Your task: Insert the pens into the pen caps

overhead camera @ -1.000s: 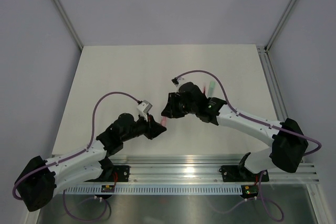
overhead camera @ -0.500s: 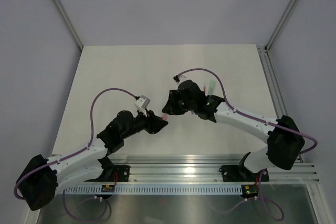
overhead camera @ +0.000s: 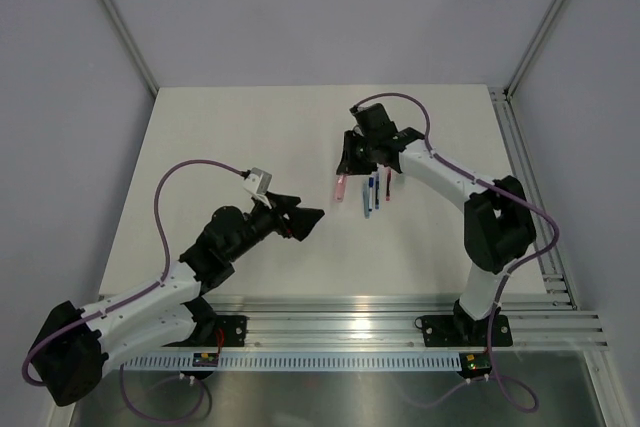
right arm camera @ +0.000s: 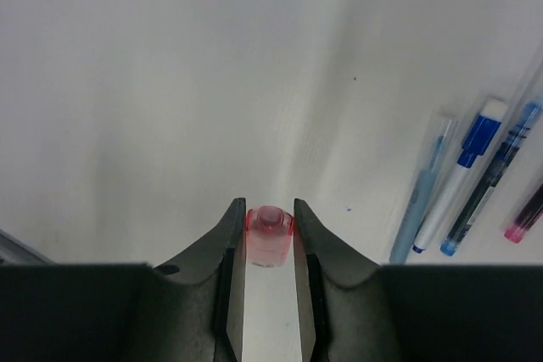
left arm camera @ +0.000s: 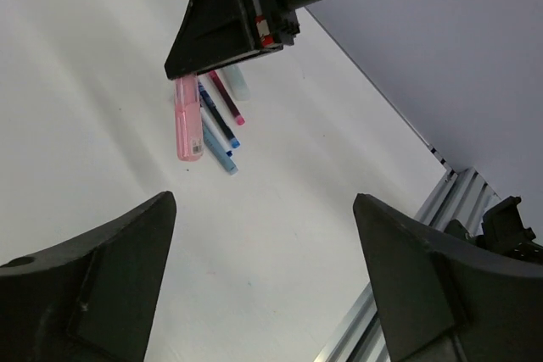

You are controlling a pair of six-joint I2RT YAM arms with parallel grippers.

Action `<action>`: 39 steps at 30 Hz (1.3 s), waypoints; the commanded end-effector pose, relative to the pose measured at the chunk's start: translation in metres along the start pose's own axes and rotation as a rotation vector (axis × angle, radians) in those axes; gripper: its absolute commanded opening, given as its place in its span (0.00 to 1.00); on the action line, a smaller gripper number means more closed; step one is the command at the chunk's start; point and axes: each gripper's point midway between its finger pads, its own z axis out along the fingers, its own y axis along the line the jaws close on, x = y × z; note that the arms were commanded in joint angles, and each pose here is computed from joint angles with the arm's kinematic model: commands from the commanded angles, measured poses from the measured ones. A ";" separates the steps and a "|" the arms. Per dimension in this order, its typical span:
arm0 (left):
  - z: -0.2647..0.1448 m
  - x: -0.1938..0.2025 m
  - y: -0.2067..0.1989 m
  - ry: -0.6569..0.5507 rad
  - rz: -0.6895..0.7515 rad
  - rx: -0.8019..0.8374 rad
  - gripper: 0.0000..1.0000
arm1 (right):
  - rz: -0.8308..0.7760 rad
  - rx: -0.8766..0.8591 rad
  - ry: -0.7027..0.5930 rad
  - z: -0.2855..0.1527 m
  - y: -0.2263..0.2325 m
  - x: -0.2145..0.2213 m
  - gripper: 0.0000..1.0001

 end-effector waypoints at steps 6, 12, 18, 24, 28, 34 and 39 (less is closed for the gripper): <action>0.006 -0.026 0.000 -0.076 0.013 -0.032 0.99 | -0.082 0.155 0.180 0.050 -0.050 0.019 0.00; 0.006 -0.027 0.009 -0.087 0.008 -0.084 0.99 | -0.071 0.200 0.203 0.081 -0.069 0.017 0.00; 0.006 -0.027 0.017 -0.093 0.005 -0.126 0.99 | -0.072 0.253 0.194 0.098 -0.084 0.013 0.31; 0.007 -0.026 0.020 -0.091 0.000 -0.145 0.99 | -0.062 0.207 0.101 0.080 -0.063 -0.016 0.58; 0.008 -0.025 0.020 -0.079 -0.011 -0.145 0.99 | -0.062 0.173 0.006 0.056 -0.041 -0.053 0.78; 0.003 -0.026 0.031 -0.109 -0.009 -0.198 0.99 | -0.055 0.047 -0.237 -0.029 0.006 -0.105 0.99; 0.002 -0.026 0.014 -0.104 -0.049 -0.116 0.99 | -0.066 -0.036 -0.486 -0.143 0.022 -0.106 0.99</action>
